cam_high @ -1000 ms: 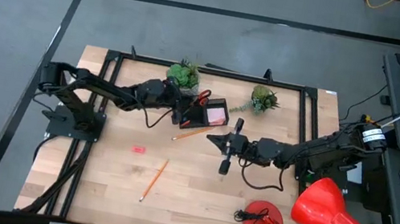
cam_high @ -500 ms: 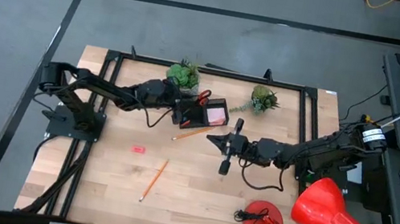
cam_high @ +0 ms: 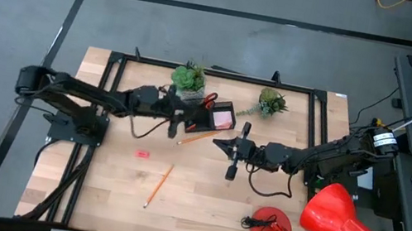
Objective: Pick and place office supplies into organizer
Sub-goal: Put the bottom orange pencil into the black desk organizer
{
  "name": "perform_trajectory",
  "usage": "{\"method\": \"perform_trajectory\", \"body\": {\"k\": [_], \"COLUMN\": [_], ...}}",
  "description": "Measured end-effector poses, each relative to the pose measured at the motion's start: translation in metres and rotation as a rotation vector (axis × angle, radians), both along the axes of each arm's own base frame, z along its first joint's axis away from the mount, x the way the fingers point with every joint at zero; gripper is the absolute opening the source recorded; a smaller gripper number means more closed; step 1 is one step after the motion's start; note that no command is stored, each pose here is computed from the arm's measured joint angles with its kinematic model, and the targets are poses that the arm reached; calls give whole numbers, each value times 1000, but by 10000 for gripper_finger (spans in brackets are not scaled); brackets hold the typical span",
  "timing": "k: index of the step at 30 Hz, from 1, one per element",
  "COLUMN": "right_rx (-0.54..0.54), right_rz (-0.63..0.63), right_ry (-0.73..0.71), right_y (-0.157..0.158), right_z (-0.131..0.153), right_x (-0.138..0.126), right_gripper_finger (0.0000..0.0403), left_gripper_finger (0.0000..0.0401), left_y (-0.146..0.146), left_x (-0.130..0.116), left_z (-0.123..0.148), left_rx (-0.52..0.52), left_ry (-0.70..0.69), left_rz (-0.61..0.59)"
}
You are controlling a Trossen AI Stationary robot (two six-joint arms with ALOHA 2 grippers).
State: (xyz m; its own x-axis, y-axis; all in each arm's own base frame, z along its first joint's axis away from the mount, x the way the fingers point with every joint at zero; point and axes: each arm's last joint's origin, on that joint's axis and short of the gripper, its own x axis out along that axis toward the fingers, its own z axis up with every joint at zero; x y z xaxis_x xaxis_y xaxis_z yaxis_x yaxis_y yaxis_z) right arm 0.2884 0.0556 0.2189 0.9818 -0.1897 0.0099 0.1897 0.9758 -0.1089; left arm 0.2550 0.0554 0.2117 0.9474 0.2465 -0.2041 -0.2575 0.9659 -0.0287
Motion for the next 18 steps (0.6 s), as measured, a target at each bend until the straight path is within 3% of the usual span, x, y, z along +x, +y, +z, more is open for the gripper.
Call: {"method": "perform_trajectory", "body": {"k": [7,12,18], "right_rx": [0,1,9], "right_rz": [-14,-16,-16], "right_ry": [0,6,50], "right_y": [-3,-4,-4], "right_z": [0,-1,-5], "right_x": [1,1,1], "right_gripper_finger": [5,5,5], "left_gripper_finger": [63,9,1], "left_y": [-46,-71,-98], "left_x": [-17,-31,-39], "left_z": [7,8,-2], "left_rx": [57,-16,-142], "left_ry": [139,189,293], "left_rz": [-41,-32,10]}}
